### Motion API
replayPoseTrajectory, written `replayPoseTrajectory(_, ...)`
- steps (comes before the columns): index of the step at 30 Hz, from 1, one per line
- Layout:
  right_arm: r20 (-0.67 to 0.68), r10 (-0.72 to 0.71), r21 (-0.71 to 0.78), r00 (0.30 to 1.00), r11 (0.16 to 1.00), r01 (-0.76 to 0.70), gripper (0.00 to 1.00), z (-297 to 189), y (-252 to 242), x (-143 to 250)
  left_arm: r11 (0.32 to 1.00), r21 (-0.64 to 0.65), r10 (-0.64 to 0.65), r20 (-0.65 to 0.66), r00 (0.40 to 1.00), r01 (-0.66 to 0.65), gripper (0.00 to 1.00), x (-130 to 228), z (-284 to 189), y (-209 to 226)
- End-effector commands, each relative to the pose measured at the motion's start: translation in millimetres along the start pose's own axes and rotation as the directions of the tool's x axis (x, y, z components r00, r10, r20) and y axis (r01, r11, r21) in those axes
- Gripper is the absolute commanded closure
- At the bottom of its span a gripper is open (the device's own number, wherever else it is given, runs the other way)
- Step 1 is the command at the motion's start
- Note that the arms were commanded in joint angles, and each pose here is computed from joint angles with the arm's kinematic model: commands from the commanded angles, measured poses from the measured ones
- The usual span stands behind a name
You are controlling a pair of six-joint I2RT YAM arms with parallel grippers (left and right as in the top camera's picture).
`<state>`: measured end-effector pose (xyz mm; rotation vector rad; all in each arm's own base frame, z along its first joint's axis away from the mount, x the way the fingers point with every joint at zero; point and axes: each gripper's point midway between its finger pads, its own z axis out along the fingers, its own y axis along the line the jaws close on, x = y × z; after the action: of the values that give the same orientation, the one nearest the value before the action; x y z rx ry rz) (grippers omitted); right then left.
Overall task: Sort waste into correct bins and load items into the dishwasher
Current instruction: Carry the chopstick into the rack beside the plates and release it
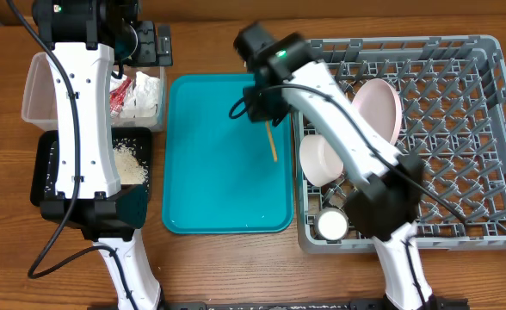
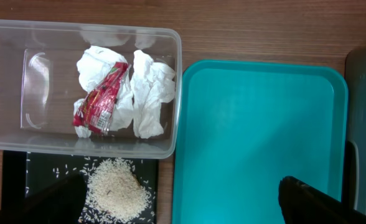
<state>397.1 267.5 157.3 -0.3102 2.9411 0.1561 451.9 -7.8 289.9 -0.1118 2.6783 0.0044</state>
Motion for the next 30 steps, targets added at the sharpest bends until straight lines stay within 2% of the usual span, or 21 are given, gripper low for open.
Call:
replayPoseTrajectory(1, 0.243, 0.053, 0.035, 0.969, 0.997, -0.063, 0.96, -104, -26, -12, 1.000, -0.007, -0.019, 0.036, 0.999, 0.019, 0.00, -4, -11, 3)
replayPoseTrajectory(6, 0.175, 0.136, 0.181, 0.975, 0.969, -0.167, 0.96, -113, -92, 9, 1.000, -0.007, -0.019, 0.036, 0.999, 0.019, 0.00, -4, -11, 3)
replayPoseTrajectory(13, 0.052, 0.271, 0.287, 0.961, 0.918, -0.274, 0.96, -74, -165, 25, 1.000, -0.007, -0.019, 0.036, 0.999, 0.019, 0.00, -4, -11, 3)
replayPoseTrajectory(19, -0.033, 0.319, 0.309, 0.947, 0.905, -0.294, 0.96, -41, -198, 40, 1.000, -0.007, -0.019, 0.036, 0.999, 0.019, 0.00, -4, -11, 3)
replayPoseTrajectory(20, -0.049, 0.312, 0.297, 0.949, 0.912, -0.284, 0.94, -36, -198, 41, 1.000, -0.007, -0.019, 0.036, 0.999, 0.019, 0.00, -4, -11, 3)
replayPoseTrajectory(22, -0.057, 0.312, 0.295, 0.948, 0.913, -0.282, 0.64, -31, -199, 43, 1.000, -0.007, -0.019, 0.036, 0.999, 0.019, 0.00, -4, -11, 3)
replayPoseTrajectory(23, -0.055, 0.311, 0.294, 0.949, 0.913, -0.283, 0.56, -30, -199, 42, 1.000, -0.007, -0.018, 0.036, 0.999, 0.019, 0.00, -4, -11, 3)
replayPoseTrajectory(26, -0.048, 0.290, 0.288, 0.956, 0.920, -0.265, 0.51, -31, -198, 39, 1.000, -0.007, -0.019, 0.036, 0.999, 0.019, 0.00, -4, -11, 3)
replayPoseTrajectory(30, -0.046, 0.291, 0.250, 0.956, 0.930, -0.271, 0.51, -38, -191, 37, 1.000, -0.007, -0.019, 0.036, 0.999, 0.019, 0.00, -4, -11, 3)
